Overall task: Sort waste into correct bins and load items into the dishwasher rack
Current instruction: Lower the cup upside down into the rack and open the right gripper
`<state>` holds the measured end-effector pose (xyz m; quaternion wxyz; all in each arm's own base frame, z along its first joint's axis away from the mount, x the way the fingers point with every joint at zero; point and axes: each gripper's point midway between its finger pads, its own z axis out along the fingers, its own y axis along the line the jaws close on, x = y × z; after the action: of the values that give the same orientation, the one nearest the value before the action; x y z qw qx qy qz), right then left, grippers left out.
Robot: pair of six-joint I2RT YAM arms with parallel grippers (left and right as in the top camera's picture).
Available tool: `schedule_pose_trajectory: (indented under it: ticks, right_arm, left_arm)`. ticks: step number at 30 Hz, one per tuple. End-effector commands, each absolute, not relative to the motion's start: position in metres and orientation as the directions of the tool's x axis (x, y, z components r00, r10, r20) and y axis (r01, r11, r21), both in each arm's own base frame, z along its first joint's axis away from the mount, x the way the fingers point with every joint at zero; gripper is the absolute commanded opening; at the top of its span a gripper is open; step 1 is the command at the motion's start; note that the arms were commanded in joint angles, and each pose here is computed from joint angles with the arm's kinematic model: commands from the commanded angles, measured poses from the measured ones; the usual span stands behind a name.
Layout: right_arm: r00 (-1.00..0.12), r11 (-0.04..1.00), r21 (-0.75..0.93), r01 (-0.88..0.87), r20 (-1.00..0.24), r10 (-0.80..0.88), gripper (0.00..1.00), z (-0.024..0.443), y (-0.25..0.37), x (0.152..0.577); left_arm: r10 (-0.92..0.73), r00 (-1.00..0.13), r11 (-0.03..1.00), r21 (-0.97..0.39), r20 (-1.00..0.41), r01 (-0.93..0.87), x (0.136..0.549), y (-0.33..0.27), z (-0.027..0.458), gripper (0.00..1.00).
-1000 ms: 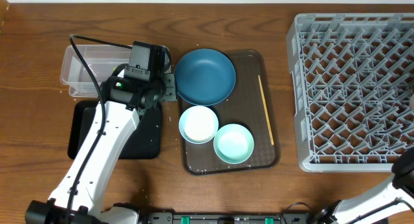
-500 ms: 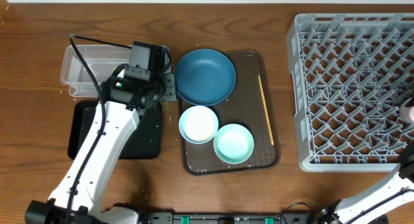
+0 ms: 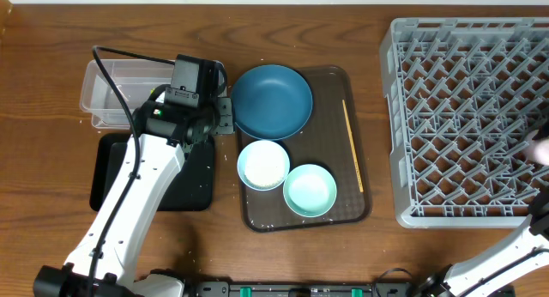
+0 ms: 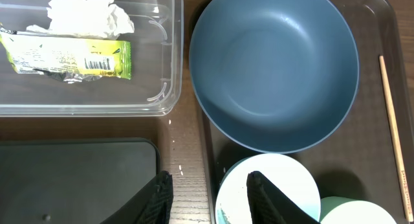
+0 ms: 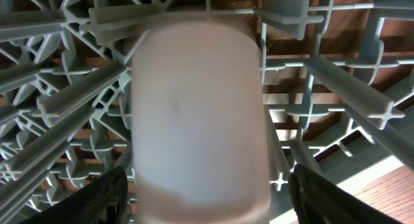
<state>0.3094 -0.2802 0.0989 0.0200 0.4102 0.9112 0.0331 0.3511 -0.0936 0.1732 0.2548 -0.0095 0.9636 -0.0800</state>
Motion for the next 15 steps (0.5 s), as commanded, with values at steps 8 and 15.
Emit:
schedule_pose_trajectory:
  ticks: [8,15]
  right_arm:
    - [-0.663,0.659,0.143,0.738,-0.028,0.748,0.83,0.105,-0.276,0.322]
    - [-0.663,0.658,0.187,0.729,-0.047,0.748,0.82,0.116,-0.270,0.327]
  left_arm:
    - [-0.053,-0.865,0.989,-0.146,-0.499,0.023,0.353,-0.091,0.176,0.41]
    - [-0.053,-0.865,0.989,-0.146,-0.498,0.023,0.353,-0.091,0.176,0.41]
